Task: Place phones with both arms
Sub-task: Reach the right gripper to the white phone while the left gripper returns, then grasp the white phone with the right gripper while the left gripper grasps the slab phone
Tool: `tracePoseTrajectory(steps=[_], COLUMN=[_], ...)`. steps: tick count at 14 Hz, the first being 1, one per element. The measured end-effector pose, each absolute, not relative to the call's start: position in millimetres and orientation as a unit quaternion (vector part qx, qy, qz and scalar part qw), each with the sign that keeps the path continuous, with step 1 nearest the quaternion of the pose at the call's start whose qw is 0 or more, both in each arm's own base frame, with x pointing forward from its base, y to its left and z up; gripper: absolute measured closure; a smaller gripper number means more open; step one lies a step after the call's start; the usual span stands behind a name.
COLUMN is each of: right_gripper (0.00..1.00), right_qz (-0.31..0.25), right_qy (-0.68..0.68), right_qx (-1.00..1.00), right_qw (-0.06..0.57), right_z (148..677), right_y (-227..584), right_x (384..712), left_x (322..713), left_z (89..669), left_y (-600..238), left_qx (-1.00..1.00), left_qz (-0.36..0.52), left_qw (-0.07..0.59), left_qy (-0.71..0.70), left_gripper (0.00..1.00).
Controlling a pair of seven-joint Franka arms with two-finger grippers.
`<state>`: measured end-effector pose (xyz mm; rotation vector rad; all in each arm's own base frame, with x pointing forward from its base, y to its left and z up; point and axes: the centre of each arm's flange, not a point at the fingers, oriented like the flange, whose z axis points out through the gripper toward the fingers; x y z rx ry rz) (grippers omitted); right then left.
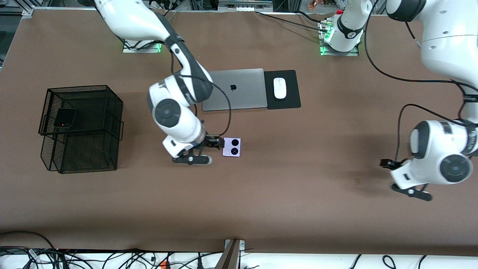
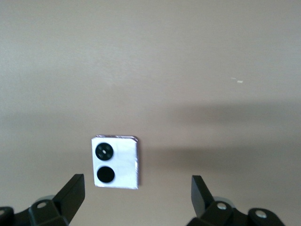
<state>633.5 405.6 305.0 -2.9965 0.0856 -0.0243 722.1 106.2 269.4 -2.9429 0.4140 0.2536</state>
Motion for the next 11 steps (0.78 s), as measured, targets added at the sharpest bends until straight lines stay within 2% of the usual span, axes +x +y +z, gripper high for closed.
tracePoseTrajectory(steps=[7, 11], right_gripper=[0.00, 0.00], right_qz=[-0.060, -0.070], right_qy=[0.027, 0.009], right_qx=[-0.995, -0.997], right_qw=[0.070, 0.036], right_z=[237, 212], right_y=[455, 466], right_x=[615, 604], left_x=[705, 692], left_z=[268, 257], left_y=[217, 250], left_qx=[-0.993, -0.998], left_qz=[0.049, 0.043], left_qw=[0.074, 0.025], left_qy=[0.080, 0.028], left_gripper=[0.00, 0.00])
